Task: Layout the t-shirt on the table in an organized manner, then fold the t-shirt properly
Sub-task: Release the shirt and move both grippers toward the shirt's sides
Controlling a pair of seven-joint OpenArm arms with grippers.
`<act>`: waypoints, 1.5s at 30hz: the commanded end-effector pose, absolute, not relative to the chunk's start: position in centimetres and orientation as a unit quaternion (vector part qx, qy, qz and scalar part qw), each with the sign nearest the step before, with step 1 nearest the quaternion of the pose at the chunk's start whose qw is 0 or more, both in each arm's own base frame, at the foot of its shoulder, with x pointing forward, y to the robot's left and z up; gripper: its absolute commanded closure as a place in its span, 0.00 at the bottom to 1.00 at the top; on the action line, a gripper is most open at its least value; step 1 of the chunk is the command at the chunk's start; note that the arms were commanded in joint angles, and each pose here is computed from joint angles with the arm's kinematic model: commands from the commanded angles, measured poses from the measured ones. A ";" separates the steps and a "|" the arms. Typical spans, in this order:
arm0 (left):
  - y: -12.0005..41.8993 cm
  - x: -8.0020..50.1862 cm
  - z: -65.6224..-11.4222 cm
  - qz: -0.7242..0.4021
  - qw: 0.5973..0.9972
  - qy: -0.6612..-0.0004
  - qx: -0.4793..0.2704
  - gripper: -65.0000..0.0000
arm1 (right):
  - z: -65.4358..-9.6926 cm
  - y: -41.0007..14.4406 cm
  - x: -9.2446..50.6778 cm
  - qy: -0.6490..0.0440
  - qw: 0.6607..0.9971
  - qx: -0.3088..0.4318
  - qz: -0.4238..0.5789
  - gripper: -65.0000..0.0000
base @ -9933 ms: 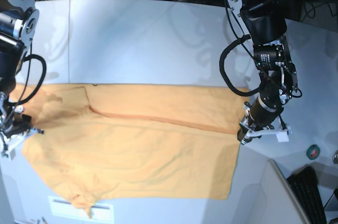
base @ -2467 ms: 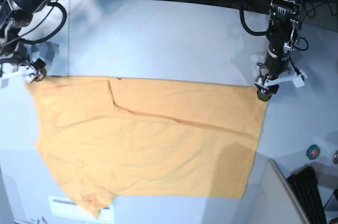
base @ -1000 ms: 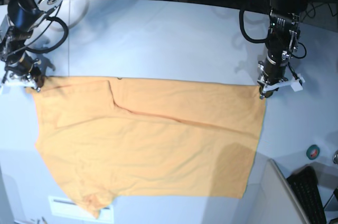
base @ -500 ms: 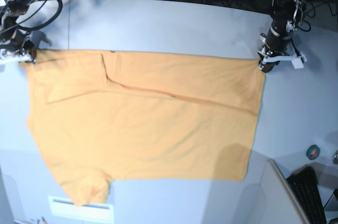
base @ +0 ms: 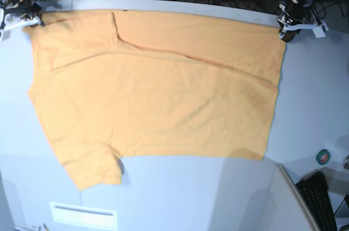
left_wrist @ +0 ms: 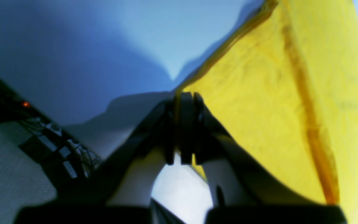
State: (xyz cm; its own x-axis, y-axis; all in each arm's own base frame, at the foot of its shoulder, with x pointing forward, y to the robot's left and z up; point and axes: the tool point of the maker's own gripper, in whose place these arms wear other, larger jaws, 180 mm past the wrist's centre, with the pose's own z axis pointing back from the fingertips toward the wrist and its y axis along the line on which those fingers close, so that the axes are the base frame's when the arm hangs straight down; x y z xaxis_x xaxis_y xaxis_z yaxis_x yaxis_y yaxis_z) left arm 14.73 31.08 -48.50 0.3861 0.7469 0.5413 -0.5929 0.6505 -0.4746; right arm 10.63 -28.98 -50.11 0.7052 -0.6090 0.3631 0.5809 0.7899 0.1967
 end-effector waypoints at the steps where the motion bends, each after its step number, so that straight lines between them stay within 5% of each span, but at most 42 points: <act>1: 31.9 15.3 -47.5 0.400 0.821 -0.395 -0.099 1.00 | -49.5 -29.9 10.6 -0.216 0.922 0.020 -0.321 1.00; 18: 31.9 14.5 -47.7 0.401 0.824 -0.389 -0.095 1.00 | -49.5 -29.8 9.3 -0.212 0.918 0.033 -0.333 1.00; 19: 31.9 14.4 -47.8 0.401 0.824 -0.388 -0.095 0.93 | -49.5 -29.7 9.1 -0.205 0.920 0.035 -0.332 0.95; 23: 33.6 13.6 -47.3 0.413 0.817 -0.395 -0.078 0.48 | -48.6 -30.0 8.9 -0.210 0.922 0.024 -0.325 0.48; 26: 35.3 13.4 -46.3 0.422 0.807 -0.409 -0.063 0.34 | -47.1 -30.8 8.9 -0.227 0.919 0.005 -0.322 0.38; 35: 39.4 15.3 -40.8 0.420 0.767 -0.484 -0.040 0.34 | -42.2 -35.0 12.0 -0.294 0.909 -0.052 -0.292 0.39; 38: 39.1 17.1 -39.0 0.396 0.766 -0.505 -0.049 0.50 | -40.3 -35.4 16.8 -0.327 0.915 -0.050 -0.232 0.39; 42: 36.8 20.9 -37.9 0.359 0.782 -0.501 -0.095 0.95 | -38.7 -34.3 24.5 -0.361 0.920 -0.025 -0.150 0.39; 45: 35.6 23.0 -38.1 0.340 0.803 -0.475 -0.121 1.00 | -38.2 -33.7 29.9 -0.372 0.920 0.003 -0.124 0.39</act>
